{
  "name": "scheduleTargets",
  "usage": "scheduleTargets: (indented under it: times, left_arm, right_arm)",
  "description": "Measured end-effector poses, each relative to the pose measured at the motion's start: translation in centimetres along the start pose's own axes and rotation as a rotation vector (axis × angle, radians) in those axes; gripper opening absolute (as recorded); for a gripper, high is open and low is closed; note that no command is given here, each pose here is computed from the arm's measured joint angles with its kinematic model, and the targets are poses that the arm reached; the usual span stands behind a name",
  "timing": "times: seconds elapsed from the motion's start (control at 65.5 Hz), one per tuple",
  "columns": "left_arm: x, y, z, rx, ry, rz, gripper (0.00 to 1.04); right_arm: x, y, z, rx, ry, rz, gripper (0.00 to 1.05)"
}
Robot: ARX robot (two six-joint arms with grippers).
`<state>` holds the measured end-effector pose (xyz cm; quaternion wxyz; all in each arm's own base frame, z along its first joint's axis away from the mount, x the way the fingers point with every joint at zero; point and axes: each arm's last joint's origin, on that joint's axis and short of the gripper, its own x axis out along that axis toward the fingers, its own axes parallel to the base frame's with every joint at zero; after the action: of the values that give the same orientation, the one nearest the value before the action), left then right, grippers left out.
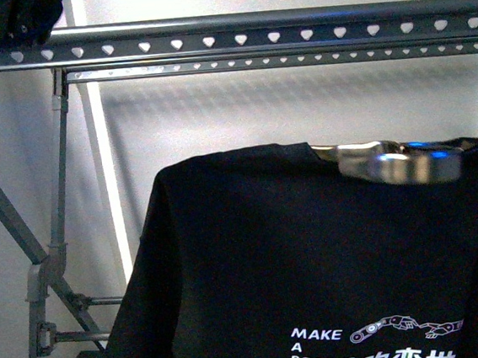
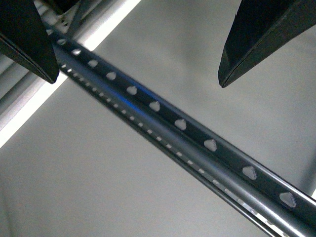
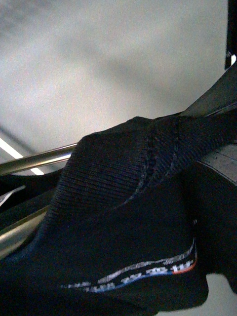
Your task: Hang clothes on hanger
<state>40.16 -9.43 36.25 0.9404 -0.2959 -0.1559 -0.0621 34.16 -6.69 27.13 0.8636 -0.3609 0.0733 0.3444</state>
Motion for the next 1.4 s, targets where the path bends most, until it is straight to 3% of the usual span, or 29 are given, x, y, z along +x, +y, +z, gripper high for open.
scheduleTargets:
  times: [0.122, 0.198, 0.366, 0.55, 0.718, 0.87, 1.115, 1.405]
  left_arm:
    - [-2.5, 0.2, -1.7, 0.347, 0.253, 0.116, 0.79]
    - [-4.9, 1.1, -1.9, 0.458, 0.296, 0.115, 0.69]
    - [-11.6, 5.4, -1.4, 0.572, 0.286, 0.125, 0.33]
    - [-16.7, 8.1, -2.3, 0.59, 0.319, 0.127, 0.03]
    - [-20.9, 9.7, -2.6, 0.597, 0.325, 0.121, 0.04]
    - [-23.5, 10.7, -2.7, 0.599, 0.328, 0.131, 0.04]
    - [-26.5, 11.9, -2.4, 0.596, 0.327, 0.115, 0.04]
    - [-29.3, 12.4, -2.5, 0.599, 0.324, 0.13, 0.04]
  right_arm:
    - [-1.3, 1.0, 0.6, 0.223, 0.07, 0.058, 0.03]
    - [-2.0, 1.4, 0.7, 0.345, 0.115, 0.078, 0.03]
    - [-5.6, 1.7, 2.3, 0.728, 0.081, 0.09, 0.03]
    - [-8.2, 0.1, 3.6, 1.001, 0.053, 0.047, 0.03]
    - [-9.2, -4.4, 3.7, 1.246, -0.018, -0.077, 0.03]
    - [-8.3, -7.5, 3.8, 1.374, -0.087, -0.135, 0.03]
    - [-5.6, -10.8, 3.3, 1.543, -0.104, -0.174, 0.03]
    - [-1.9, -13.4, 0.7, 1.749, -0.114, -0.214, 0.03]
